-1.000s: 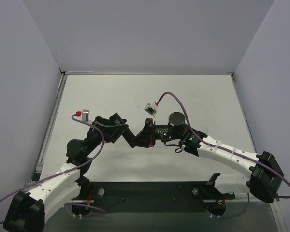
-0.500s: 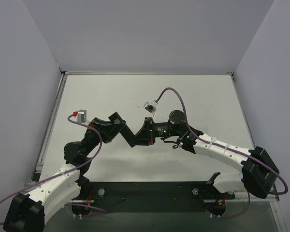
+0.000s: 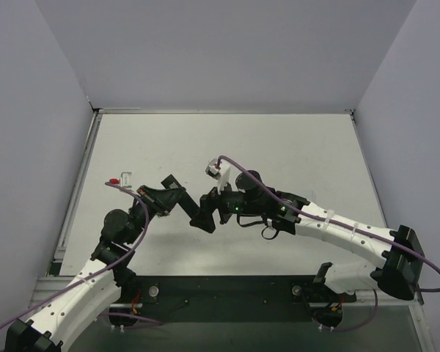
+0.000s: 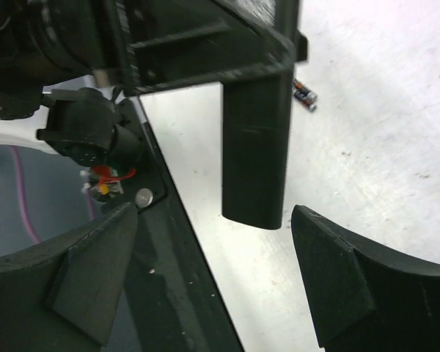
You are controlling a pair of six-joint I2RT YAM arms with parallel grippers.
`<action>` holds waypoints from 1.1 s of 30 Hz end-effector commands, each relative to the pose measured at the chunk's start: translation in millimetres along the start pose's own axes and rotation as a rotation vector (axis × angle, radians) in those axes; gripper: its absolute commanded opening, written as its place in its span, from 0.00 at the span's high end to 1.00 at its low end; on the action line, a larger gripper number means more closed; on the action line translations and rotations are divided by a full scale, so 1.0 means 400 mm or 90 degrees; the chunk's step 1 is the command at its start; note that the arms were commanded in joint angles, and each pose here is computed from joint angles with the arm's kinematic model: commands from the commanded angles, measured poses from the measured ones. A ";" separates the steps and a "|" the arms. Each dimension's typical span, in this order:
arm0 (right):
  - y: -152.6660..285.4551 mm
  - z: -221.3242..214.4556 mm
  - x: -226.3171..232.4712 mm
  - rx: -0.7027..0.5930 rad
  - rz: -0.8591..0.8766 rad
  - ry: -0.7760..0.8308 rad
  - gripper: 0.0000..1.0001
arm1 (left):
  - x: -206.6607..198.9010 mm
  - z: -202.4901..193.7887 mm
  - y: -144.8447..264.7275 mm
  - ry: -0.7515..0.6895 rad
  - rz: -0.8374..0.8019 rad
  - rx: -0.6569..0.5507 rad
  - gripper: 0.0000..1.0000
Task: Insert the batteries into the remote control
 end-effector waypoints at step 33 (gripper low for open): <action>-0.162 -0.003 -0.011 0.107 -0.204 0.195 0.69 | 0.013 0.016 -0.010 0.000 0.111 -0.019 1.00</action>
Point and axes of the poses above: each gripper's point midway between its finger pads, its own y axis back along the fingers, its own x axis along the line the jaws close on, z = x × y, the point moved 9 cm from there along y, back along the fingers, and after that the axes turned 2 degrees about -y, right-handed, at the moved point
